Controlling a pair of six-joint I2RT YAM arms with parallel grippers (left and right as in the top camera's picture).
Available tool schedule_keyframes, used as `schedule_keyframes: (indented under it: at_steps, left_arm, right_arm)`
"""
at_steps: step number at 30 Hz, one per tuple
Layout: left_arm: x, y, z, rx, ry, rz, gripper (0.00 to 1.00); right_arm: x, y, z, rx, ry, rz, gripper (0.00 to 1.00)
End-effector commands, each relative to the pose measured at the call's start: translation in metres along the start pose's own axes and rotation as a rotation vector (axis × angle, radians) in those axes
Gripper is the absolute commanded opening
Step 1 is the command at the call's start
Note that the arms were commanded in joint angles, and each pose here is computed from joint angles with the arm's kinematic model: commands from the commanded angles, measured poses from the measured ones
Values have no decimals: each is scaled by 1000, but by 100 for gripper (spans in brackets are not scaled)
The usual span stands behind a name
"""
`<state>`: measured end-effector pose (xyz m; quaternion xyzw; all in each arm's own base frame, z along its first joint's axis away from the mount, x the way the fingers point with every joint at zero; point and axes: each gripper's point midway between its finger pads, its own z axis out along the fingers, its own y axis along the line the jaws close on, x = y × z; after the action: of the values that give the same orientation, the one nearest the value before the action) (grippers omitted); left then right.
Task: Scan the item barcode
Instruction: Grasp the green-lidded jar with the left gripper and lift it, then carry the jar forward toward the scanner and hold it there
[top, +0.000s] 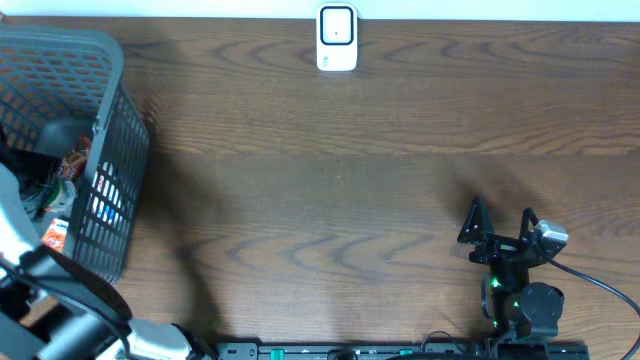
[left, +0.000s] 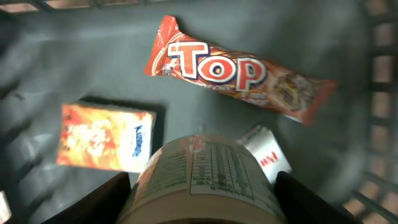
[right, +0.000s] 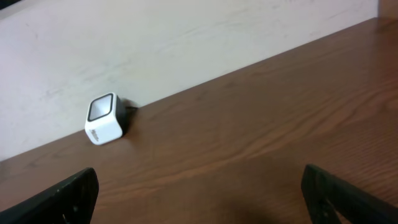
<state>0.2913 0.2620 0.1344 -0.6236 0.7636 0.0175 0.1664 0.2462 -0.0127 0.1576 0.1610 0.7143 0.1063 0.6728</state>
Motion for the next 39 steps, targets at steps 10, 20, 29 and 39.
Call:
schedule_keyframes:
  at_steps: [10,20,29,39]
  left_arm:
    - [32,-47,-182,559,-144,32,63]
    - [112,-67,-282,905,-87,172,62]
    - [196,-107,-273,883,95,370,63]
    - [315,-155,-204,622,146,642,62]
  right_arm:
    - [-1,-2,0,8,-5,-12,99]
    - [-1,-2,0,8,-4,-12,99]
    - [-1,-2,0,8,-5,-12,99]
    - [-1,-2,0,8,-4,-12,99]
